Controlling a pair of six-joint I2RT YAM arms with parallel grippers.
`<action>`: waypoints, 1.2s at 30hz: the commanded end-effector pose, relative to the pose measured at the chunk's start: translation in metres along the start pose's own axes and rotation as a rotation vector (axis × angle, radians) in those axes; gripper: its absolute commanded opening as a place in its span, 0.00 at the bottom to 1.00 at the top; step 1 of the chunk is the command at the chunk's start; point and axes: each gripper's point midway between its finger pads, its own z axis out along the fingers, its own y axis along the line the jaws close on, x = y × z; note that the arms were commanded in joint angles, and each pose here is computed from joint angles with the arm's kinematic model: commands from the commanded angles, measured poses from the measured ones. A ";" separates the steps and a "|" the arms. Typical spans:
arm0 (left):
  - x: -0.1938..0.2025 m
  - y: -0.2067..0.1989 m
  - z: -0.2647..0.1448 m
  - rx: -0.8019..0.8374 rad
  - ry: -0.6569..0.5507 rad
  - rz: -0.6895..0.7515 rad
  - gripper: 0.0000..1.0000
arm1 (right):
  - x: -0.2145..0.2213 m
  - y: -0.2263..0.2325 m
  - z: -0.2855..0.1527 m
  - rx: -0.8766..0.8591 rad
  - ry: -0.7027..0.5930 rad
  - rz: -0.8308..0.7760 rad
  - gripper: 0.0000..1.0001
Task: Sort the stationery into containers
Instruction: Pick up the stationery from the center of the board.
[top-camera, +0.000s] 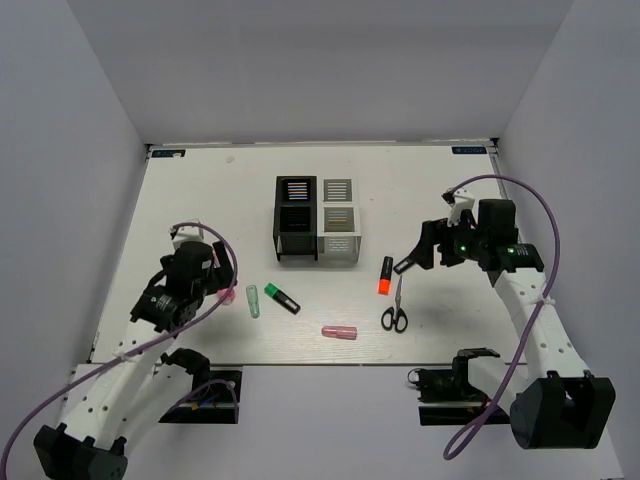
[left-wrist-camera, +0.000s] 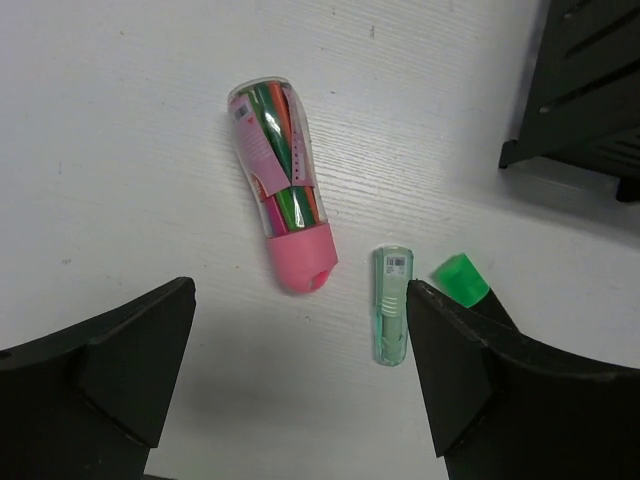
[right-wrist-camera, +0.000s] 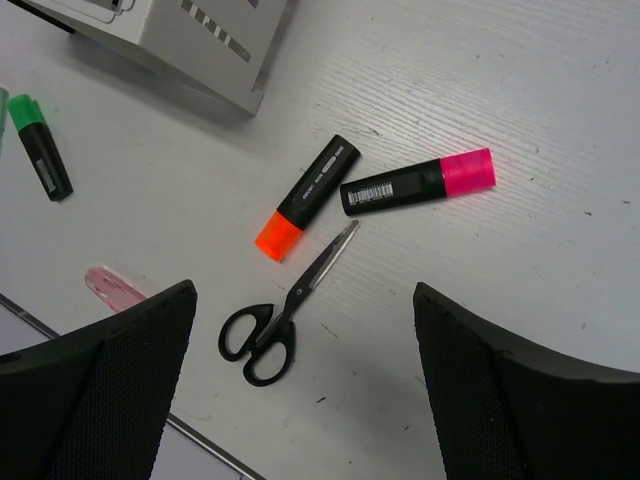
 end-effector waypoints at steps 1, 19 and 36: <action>-0.023 0.005 -0.003 -0.066 -0.040 -0.061 0.96 | -0.012 0.000 -0.004 0.006 -0.014 -0.037 0.90; 0.003 0.007 0.083 -0.112 0.418 -0.459 0.47 | 0.007 0.010 -0.007 -0.059 0.005 -0.149 0.90; 0.031 0.036 0.130 -0.254 0.552 -0.263 0.76 | 0.010 0.009 -0.007 -0.054 0.005 -0.158 0.91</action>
